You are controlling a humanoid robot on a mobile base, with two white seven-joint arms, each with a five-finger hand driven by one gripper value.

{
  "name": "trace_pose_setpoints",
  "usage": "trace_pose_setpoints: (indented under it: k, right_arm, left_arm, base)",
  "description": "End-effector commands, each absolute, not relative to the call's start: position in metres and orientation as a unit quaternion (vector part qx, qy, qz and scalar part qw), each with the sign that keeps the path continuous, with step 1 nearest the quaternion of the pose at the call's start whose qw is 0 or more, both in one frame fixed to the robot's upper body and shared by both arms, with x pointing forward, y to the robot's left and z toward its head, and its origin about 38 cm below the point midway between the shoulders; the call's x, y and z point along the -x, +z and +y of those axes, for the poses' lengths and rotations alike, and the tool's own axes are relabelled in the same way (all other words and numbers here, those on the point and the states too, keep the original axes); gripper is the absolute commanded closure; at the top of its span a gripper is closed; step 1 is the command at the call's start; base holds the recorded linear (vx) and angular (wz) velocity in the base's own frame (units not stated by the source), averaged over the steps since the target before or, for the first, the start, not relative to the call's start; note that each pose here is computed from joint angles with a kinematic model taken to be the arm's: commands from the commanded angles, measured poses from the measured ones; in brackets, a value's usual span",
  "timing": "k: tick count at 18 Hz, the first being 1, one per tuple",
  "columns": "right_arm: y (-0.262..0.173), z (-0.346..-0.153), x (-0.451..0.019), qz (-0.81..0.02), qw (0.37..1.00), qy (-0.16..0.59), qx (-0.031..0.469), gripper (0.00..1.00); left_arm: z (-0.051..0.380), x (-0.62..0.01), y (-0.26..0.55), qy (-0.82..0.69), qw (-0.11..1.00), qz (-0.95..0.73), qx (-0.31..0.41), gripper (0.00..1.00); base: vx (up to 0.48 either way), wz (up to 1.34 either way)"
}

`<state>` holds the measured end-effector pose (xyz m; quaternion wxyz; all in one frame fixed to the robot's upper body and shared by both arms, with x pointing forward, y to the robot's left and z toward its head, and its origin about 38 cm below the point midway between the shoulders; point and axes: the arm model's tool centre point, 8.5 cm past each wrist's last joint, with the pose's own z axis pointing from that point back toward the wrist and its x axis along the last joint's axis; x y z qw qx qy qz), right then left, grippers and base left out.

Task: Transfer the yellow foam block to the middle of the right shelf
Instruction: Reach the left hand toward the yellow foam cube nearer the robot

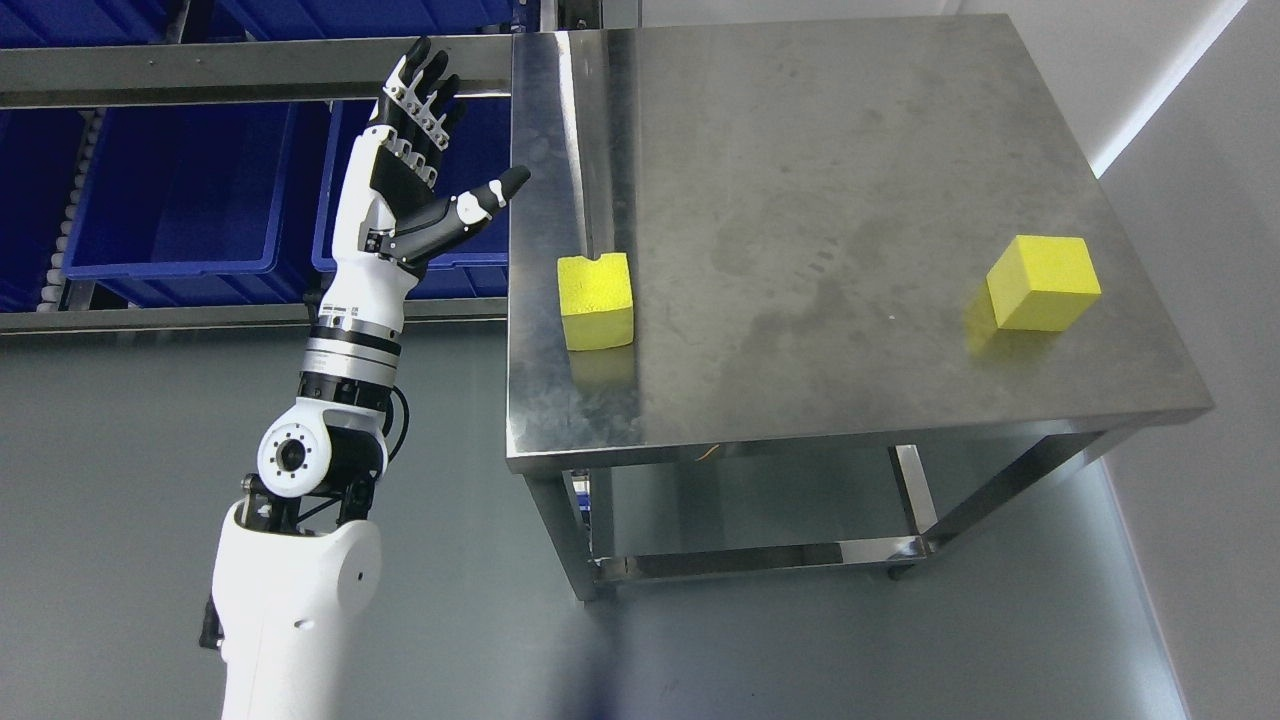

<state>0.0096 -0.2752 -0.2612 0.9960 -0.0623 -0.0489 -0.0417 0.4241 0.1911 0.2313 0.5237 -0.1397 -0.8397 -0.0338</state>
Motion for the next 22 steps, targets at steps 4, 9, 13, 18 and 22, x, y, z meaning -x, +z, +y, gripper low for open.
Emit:
trace_pose_setpoints:
  k: [4, 9, 13, 18, 22]
  right_arm:
    - [-0.260, -0.287, -0.015, -0.057, 0.995, -0.039, 0.071, 0.00]
    - [-0.260, -0.287, -0.015, -0.057, 0.995, -0.039, 0.071, 0.00]
    - [-0.260, -0.287, -0.015, -0.057, 0.995, -0.039, 0.071, 0.00]
    - [-0.260, -0.287, -0.015, -0.057, 0.995, -0.039, 0.071, 0.00]
    - [-0.260, -0.287, -0.015, -0.057, 0.995, -0.040, 0.071, 0.00]
  left_arm:
    - [0.210, -0.424, 0.235, -0.024, 0.510, -0.851, 0.119, 0.00]
    - [0.238, -0.425, 0.255, -0.192, 0.489, -0.843, 0.117, 0.00]
    - [0.245, -0.434, 0.212, -0.375, 0.540, -0.751, 0.063, 0.02]
    - [0.201, -0.465, 0.174, -0.441, 0.579, -0.680, 0.092, 0.01]
    - [0.168, -0.484, 0.166, -0.480, 0.586, -0.641, 0.126, 0.01]
  base:
    - [0.000, 0.01]
    - [-0.007, 0.00]
    - [-0.003, 0.03]
    - [0.000, 0.00]
    - [0.002, -0.01]
